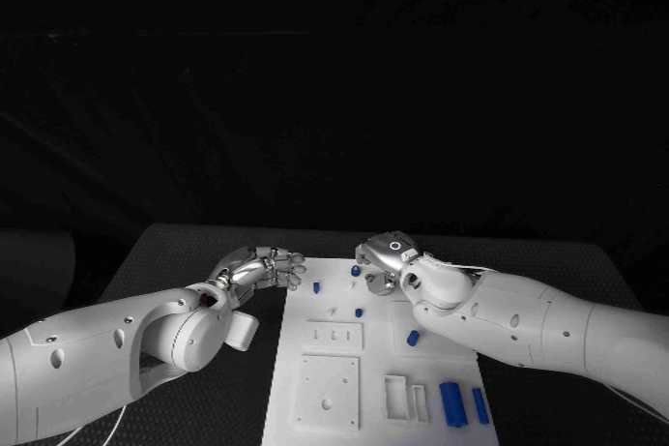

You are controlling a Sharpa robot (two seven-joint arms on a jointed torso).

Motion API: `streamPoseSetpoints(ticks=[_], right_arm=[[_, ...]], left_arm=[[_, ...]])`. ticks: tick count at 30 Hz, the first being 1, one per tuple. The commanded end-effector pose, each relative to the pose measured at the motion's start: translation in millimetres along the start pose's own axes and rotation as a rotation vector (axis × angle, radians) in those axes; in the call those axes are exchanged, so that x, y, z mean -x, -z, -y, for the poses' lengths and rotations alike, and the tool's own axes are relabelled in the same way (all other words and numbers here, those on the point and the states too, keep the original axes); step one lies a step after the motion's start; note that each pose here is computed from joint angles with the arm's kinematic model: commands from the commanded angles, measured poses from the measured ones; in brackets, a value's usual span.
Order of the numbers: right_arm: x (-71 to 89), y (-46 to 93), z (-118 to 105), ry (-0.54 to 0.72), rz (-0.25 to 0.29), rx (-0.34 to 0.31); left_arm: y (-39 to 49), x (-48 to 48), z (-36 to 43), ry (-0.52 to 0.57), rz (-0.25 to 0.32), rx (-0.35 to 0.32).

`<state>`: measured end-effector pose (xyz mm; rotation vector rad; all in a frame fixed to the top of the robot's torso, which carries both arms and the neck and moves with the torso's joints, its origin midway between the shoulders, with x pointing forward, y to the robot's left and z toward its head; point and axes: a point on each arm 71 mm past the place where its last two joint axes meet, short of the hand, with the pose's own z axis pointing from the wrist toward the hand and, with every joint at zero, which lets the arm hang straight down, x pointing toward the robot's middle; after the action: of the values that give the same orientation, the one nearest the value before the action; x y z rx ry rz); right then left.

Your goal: Assemble the parts on the task board

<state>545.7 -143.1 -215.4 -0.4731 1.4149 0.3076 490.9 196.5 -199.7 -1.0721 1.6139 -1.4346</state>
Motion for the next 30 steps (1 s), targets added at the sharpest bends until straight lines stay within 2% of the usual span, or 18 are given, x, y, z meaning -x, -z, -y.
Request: streamPoseSetpoints(ticks=[1, 6, 10, 13, 21, 24, 26, 30], right_arm=[[12.0, 0.2, 0, -0.059, 0.064, 0.003], [30.0, 4.2, 10, -0.095, 0.082, -0.009], [43.0, 11.1, 27, -0.118, 0.054, -0.031], [51.0, 20.5, 43, -0.118, 0.028, -0.045], [48.8, 38.1, 70, -0.131, -0.054, -0.074], [44.1, 39.2, 76, -0.139, -0.102, -0.085], [39.5, 39.2, 79, -0.156, -0.156, -0.089], [35.0, 36.7, 83, -0.158, -0.186, -0.091]], left_arm=[[0.5, 0.2, 1.5, 0.001, -0.010, -0.009], [1.4, 2.2, 1.9, 0.000, -0.006, -0.011], [2.0, 5.5, 2.6, -0.002, 0.000, -0.014], [2.5, 13.2, 3.5, -0.009, 0.018, -0.018], [0.8, 18.7, 3.4, -0.013, 0.029, -0.022], [0.2, 19.8, 3.2, -0.015, 0.031, -0.022], [0.4, 20.4, 3.0, -0.014, 0.031, -0.021], [0.3, 20.8, 2.9, -0.015, 0.032, -0.021]])
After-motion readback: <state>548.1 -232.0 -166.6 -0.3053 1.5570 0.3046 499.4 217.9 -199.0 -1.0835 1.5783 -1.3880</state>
